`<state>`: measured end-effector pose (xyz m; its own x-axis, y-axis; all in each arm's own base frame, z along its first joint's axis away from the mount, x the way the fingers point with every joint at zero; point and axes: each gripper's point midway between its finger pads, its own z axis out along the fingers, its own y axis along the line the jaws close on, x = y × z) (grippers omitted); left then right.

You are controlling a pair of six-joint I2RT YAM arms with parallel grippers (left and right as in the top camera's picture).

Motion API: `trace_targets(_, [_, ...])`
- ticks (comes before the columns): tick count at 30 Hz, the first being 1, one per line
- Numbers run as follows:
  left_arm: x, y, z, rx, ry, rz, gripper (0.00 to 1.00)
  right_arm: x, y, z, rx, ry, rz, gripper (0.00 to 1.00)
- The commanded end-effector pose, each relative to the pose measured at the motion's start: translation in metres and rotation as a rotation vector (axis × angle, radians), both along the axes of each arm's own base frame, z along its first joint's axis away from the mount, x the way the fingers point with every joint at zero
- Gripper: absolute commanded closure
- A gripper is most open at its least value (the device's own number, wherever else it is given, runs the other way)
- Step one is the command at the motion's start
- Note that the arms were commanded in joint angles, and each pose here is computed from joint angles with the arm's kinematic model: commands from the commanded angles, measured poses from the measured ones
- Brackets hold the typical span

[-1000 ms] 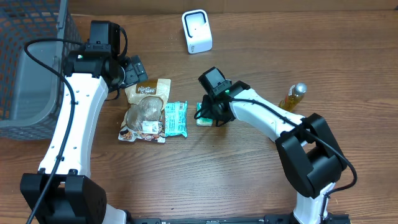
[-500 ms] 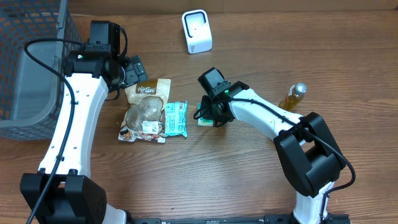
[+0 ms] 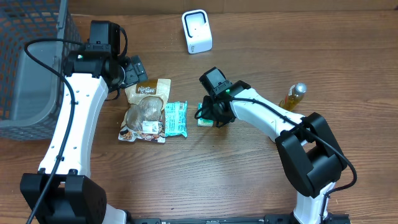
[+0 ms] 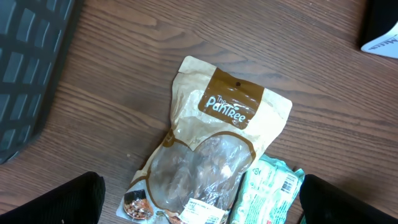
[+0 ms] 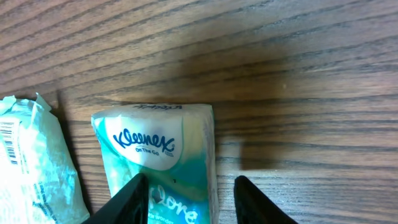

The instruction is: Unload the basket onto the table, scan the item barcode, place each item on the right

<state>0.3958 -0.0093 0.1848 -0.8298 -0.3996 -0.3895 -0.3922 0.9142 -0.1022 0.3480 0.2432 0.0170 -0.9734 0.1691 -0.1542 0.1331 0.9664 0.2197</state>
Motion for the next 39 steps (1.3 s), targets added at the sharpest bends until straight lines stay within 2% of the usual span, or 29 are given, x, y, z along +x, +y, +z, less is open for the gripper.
trace_targets(1, [0.002,0.0,0.007,0.006,-0.018,-0.002,0.0,0.005,-0.002,0.016,0.036,-0.022,-0.007,0.6])
trace_targets(10, [0.002,0.0,0.007,0.006,-0.018,-0.002,0.0,0.006,0.002,0.019,0.078,-0.022,0.051,0.6])
trace_targets(20, [0.002,0.0,0.007,0.006,-0.018,-0.002,0.0,0.005,-0.002,0.021,0.077,-0.011,0.044,0.71])
trace_targets(31, [0.002,0.0,0.007,0.006,-0.018,-0.002,0.0,0.008,-0.004,0.035,0.104,-0.031,0.053,0.69])
trace_targets(36, [0.002,0.0,0.007,0.006,-0.018,-0.002,0.0,0.006,-0.007,0.032,0.092,-0.024,0.05,0.58])
trace_targets(39, [0.002,0.0,0.007,0.006,-0.018,-0.002,0.0,0.005,-0.007,0.027,0.086,-0.011,0.05,0.58])
